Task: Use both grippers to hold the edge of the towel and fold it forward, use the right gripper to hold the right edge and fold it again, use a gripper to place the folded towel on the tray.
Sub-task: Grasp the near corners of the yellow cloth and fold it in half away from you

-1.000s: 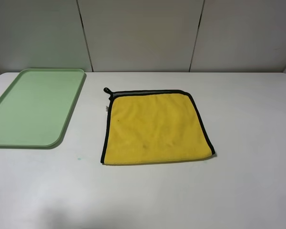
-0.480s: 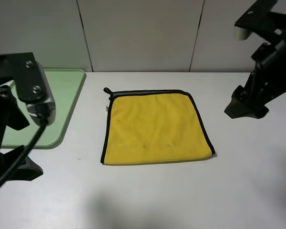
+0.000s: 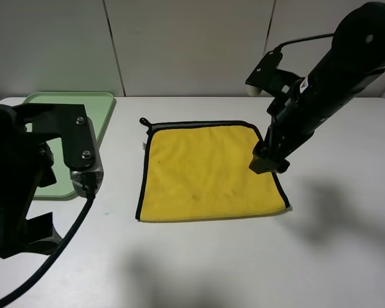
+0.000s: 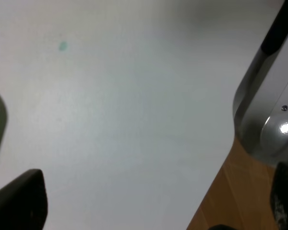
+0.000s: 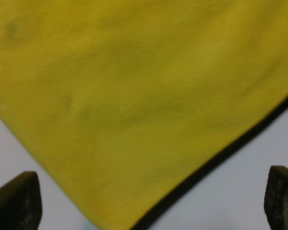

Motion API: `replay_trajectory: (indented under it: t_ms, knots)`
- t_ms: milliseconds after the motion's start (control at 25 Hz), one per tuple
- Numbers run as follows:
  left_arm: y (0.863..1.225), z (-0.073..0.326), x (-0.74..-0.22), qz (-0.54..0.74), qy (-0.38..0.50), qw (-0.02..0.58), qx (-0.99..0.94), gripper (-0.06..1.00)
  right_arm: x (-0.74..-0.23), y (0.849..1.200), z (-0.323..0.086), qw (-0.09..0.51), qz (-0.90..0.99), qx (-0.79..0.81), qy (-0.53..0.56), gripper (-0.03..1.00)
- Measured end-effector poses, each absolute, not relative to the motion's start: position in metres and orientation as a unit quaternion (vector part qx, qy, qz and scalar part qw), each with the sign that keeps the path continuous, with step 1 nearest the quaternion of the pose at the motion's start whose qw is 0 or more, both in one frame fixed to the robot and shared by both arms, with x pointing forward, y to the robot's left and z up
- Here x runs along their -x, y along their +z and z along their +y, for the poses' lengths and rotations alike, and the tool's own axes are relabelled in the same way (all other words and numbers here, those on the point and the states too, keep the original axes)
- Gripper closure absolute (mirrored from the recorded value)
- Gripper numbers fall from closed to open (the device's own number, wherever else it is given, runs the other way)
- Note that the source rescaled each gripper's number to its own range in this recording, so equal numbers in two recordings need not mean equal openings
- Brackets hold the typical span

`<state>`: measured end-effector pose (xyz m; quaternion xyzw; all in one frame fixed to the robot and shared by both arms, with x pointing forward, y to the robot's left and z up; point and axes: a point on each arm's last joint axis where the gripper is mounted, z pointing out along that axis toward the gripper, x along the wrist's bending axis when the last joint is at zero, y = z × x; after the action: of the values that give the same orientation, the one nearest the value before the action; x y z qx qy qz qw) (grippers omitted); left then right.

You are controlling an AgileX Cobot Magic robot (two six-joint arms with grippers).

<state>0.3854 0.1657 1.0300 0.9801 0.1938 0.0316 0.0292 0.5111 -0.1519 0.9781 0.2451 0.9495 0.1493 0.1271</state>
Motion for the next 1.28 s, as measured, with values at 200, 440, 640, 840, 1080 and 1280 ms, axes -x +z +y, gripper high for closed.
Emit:
replay_trajectory:
  t_ms: [200, 440, 640, 840, 1080, 1280]
  knots:
    - [1.03, 0.167, -0.384, 0.193, 0.024, 0.019, -0.981, 0.03, -0.512, 0.967, -0.153, 0.123, 0.97, -0.177, 0.113, -0.03]
    - [1.03, 0.167, -0.384, 0.193, 0.024, 0.018, -0.981, 0.04, -0.509, 0.961, -0.156, 0.114, 0.988, -0.072, 0.08, -0.03]
    - [1.03, 0.168, -0.383, 0.193, 0.019, 0.011, -0.981, 0.04, -0.491, 0.932, -0.165, 0.053, 0.998, -0.01, 0.04, -0.03]
    - [1.03, 0.169, -0.382, 0.193, 0.018, 0.01, -0.981, 0.04, -0.481, 0.919, -0.171, 0.04, 0.999, 0.017, 0.03, -0.03]
    - [1.03, 0.168, -0.383, 0.193, 0.019, 0.011, -0.981, 0.04, -0.483, 0.916, -0.169, 0.068, 0.996, 0.03, 0.041, -0.03]
    - [1.03, 0.168, -0.383, 0.193, 0.019, 0.011, -0.981, 0.04, -0.486, 0.914, -0.168, 0.075, 0.996, 0.036, 0.044, -0.03]
